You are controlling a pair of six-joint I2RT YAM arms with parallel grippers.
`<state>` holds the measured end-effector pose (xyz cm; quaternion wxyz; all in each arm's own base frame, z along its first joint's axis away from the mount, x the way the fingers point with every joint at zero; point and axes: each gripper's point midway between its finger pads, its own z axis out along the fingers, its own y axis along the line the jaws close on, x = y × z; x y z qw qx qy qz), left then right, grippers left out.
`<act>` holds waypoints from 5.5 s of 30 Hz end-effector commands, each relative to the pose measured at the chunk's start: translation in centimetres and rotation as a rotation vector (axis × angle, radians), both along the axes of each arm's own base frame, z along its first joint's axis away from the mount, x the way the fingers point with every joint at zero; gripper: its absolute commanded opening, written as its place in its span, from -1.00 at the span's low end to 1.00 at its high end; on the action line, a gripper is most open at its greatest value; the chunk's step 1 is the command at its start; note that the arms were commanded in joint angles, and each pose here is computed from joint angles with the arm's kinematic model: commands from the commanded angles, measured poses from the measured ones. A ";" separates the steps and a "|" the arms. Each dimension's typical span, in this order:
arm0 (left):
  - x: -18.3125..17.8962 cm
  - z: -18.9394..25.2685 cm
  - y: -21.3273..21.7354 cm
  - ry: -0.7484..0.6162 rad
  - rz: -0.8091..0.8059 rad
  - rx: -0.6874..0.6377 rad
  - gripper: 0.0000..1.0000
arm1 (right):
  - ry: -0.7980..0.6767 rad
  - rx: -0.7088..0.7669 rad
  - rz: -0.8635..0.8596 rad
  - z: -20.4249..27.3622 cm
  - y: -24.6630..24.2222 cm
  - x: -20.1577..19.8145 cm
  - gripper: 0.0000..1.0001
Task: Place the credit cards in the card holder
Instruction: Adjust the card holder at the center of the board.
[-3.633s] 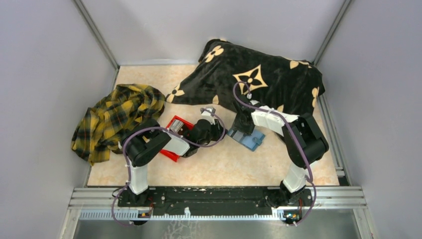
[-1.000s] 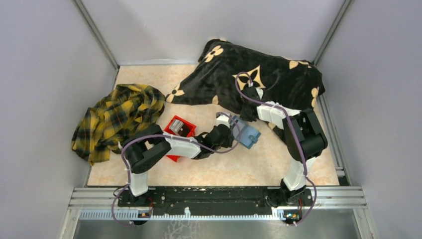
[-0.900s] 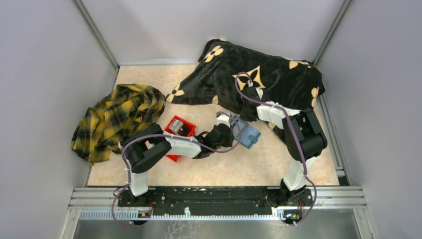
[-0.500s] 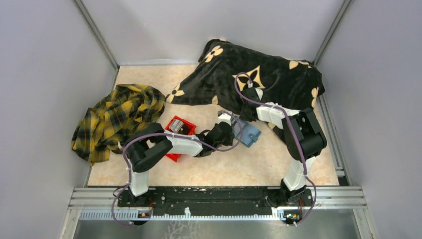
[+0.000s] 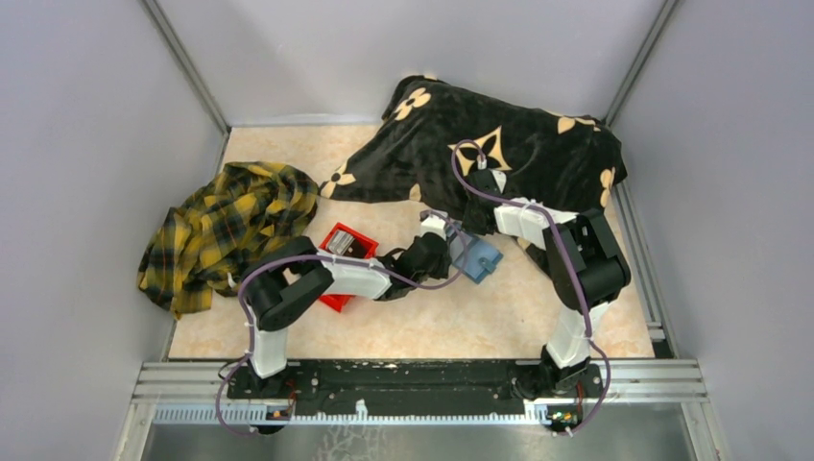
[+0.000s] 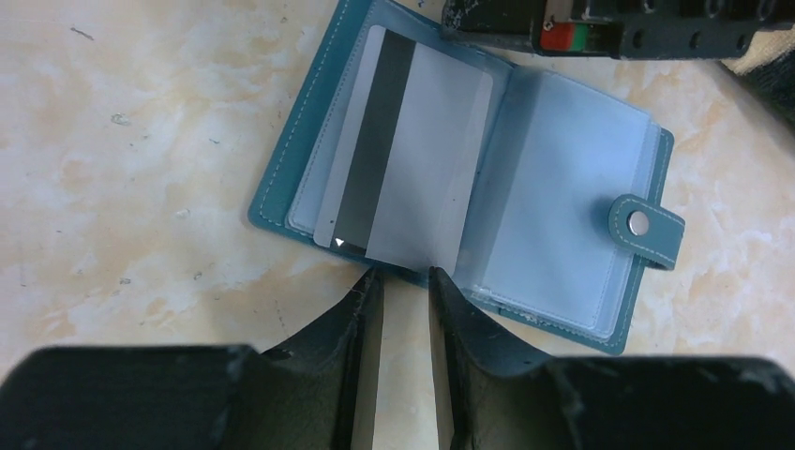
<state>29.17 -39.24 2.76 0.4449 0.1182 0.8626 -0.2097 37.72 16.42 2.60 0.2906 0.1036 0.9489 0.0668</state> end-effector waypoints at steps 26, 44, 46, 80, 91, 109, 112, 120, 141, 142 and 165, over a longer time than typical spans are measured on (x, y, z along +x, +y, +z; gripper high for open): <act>1.8 -2.0 6.0 0.009 0.121 0.164 -0.30 | 0.081 -0.028 0.080 -1.2 0.4 -2.4 -0.98; 4.6 2.2 7.6 -0.085 0.179 0.161 -0.03 | -0.034 -0.071 0.038 4.4 -1.4 -1.3 -0.44; 5.4 2.4 7.5 -0.089 0.176 0.158 -0.01 | -0.064 -0.060 0.030 5.7 -1.8 -1.9 -0.44; 8.6 -3.1 4.6 0.004 0.059 0.158 -0.01 | 0.132 -0.011 -0.060 -1.5 -3.6 -11.7 -0.86; 4.2 -4.8 7.1 0.072 0.079 0.128 -0.06 | 0.118 -0.061 -0.035 -1.4 -3.3 -9.0 -0.86; -1.7 -7.0 9.6 0.173 0.136 0.121 -0.09 | 0.099 -0.116 0.042 -1.5 -2.4 -5.1 -0.87; -2.7 -7.0 9.5 0.186 0.137 0.112 -0.09 | 0.092 -0.113 0.058 -1.5 -2.0 -4.5 -0.87; -4.7 -6.5 9.9 0.194 0.165 0.110 -0.09 | 0.076 -0.149 0.069 -1.0 -2.3 -3.6 -0.85; -4.6 0.9 11.5 0.062 0.293 0.012 0.03 | -0.131 -0.078 0.172 9.7 0.8 -3.7 0.02; -4.7 0.8 11.7 0.064 0.300 0.009 0.03 | -0.123 -0.065 0.193 9.7 1.7 -3.9 0.03; -5.3 1.2 11.6 0.046 0.296 0.010 0.03 | -0.041 -0.018 0.300 7.4 8.5 -5.1 0.12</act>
